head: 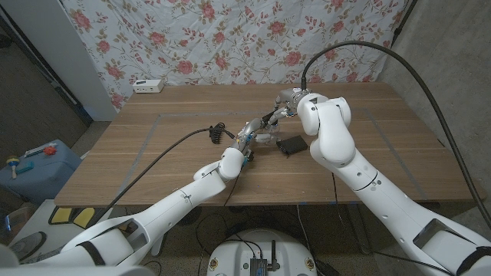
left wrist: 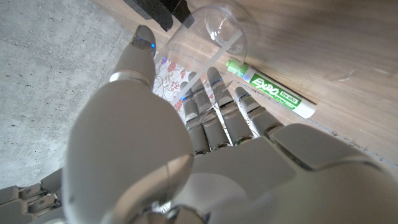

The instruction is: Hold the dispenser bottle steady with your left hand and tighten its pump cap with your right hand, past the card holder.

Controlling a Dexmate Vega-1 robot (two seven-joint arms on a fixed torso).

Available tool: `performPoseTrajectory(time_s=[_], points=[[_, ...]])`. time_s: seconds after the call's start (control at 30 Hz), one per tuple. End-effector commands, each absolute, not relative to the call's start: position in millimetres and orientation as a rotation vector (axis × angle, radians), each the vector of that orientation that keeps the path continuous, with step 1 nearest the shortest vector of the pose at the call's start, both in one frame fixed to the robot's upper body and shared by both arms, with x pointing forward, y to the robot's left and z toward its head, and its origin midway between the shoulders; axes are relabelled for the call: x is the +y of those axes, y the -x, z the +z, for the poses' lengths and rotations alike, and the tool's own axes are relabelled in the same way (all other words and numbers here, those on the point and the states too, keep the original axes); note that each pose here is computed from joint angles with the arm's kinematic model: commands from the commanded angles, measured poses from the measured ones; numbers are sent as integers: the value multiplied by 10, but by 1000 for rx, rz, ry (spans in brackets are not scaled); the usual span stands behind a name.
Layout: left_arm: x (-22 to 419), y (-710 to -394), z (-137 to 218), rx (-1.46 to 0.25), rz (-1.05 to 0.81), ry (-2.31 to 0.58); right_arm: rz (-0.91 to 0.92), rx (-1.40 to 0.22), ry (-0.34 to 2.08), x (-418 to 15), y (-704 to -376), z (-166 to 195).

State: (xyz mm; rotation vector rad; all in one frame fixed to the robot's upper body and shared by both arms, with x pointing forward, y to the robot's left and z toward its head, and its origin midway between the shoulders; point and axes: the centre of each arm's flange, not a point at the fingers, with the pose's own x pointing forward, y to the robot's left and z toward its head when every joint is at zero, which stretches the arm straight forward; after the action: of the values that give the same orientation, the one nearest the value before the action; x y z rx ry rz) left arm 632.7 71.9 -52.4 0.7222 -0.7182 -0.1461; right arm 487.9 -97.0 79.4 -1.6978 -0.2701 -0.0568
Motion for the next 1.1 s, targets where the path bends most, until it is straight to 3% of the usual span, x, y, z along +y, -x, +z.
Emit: performPoseTrajectory(time_s=[0.03,1.1], points=[[726,-6321,-528,-717,-142,-722,-70,-278,1683,-956,-4896,774],[727,-6336,-511,-720,-148,-721,-155,-290,1637,-847,-4921,749]])
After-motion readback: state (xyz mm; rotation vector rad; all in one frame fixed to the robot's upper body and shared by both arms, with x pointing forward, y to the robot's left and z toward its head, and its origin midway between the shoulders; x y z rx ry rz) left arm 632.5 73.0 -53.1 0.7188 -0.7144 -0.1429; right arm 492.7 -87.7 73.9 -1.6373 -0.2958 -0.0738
